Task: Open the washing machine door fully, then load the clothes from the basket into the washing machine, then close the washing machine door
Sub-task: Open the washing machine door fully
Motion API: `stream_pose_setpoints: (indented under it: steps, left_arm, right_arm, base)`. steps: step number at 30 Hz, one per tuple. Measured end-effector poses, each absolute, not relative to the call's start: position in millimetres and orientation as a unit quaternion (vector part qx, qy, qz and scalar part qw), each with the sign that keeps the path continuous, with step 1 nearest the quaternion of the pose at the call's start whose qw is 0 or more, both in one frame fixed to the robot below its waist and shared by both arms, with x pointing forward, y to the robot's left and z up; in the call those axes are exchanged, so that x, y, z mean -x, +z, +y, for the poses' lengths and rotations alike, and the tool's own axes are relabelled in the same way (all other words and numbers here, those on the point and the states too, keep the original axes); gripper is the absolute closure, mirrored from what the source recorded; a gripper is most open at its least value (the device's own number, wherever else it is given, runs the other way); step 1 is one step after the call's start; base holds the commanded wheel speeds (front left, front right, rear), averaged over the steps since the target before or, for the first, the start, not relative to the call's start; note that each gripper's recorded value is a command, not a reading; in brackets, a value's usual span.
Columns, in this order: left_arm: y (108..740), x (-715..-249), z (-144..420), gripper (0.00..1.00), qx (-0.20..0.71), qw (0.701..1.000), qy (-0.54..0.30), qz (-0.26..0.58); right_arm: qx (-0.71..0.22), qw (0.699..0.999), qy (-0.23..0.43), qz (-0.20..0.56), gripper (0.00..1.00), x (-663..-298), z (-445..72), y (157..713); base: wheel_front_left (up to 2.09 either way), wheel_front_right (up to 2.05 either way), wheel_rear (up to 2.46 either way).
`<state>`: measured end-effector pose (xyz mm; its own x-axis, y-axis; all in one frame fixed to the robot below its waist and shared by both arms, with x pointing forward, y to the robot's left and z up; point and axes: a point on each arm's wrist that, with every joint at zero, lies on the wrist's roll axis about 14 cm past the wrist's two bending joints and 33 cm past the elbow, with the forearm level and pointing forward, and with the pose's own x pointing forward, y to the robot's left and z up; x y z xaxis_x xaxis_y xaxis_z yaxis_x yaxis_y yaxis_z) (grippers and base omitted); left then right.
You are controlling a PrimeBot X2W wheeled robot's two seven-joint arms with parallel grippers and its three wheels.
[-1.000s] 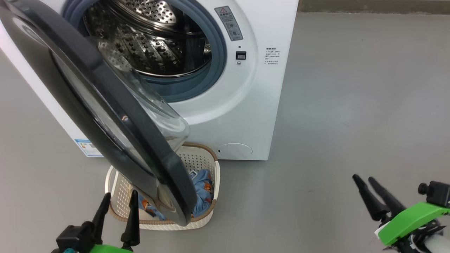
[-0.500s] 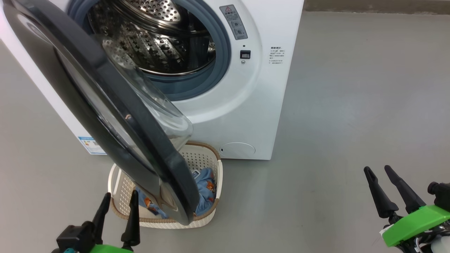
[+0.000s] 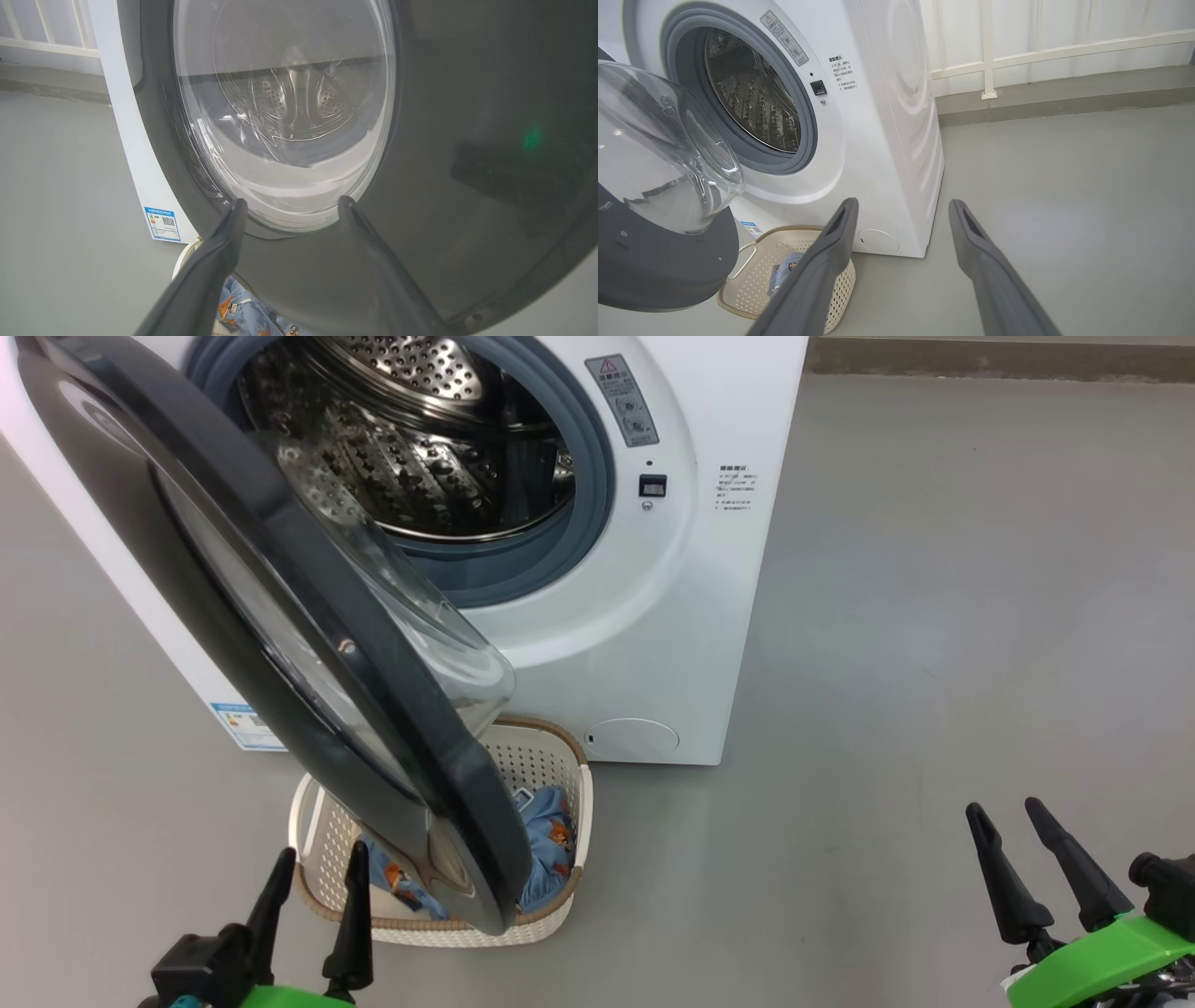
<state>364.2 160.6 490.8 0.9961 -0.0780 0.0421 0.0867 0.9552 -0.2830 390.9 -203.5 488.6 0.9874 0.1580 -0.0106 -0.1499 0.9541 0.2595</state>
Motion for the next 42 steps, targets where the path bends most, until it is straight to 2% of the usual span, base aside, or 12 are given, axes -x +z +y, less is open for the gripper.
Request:
stream_pose_setpoints:
  steps: [21, 22, 23, 24, 32, 37, 42]
  left_arm:
    - [485.9, -365.2, 163.2, 0.00, 0.145, 0.989, -0.036, -0.008]
    - [486.5, -365.4, 163.7, 0.65, 0.146, 0.989, -0.035, -0.009]
    - [487.7, -365.7, 164.7, 0.95, 0.149, 0.988, -0.033, -0.012]
    - [489.7, -366.0, 166.1, 1.00, 0.151, 0.988, -0.031, -0.015]
    - [533.3, -371.5, 184.4, 1.00, 0.173, 0.981, -0.011, -0.088]
    - [590.5, -369.3, 206.9, 1.00, 0.176, 0.967, 0.007, -0.181]
    - [657.3, -359.0, 196.9, 1.00, 0.164, 0.946, -0.014, -0.280]
  right_arm:
    - [-0.129, 0.988, 0.065, 0.058, 0.00, -380.0, -203.8, 458.6]
    - [-0.128, 0.988, 0.066, 0.058, 0.00, -380.0, -203.6, 458.4]
    - [-0.127, 0.988, 0.066, 0.058, 0.00, -380.0, -203.5, 458.3]
    - [-0.126, 0.988, 0.067, 0.058, 0.00, -380.1, -203.2, 458.4]
    - [-0.118, 0.988, 0.075, 0.059, 0.00, -382.0, -198.4, 457.7]
    - [-0.119, 0.988, 0.075, 0.057, 0.00, -385.6, -198.0, 458.7]
    - [-0.118, 0.989, 0.074, 0.056, 0.00, -386.8, -199.0, 458.5]
  base:
    - [0.00, 0.00, 0.00]
    - [0.00, 0.00, 0.00]
    - [0.00, 0.00, 0.00]
    - [0.00, 0.00, 0.00]
    - [0.00, 0.00, 0.00]
    - [0.00, 0.00, 0.00]
    - [0.00, 0.00, 0.00]
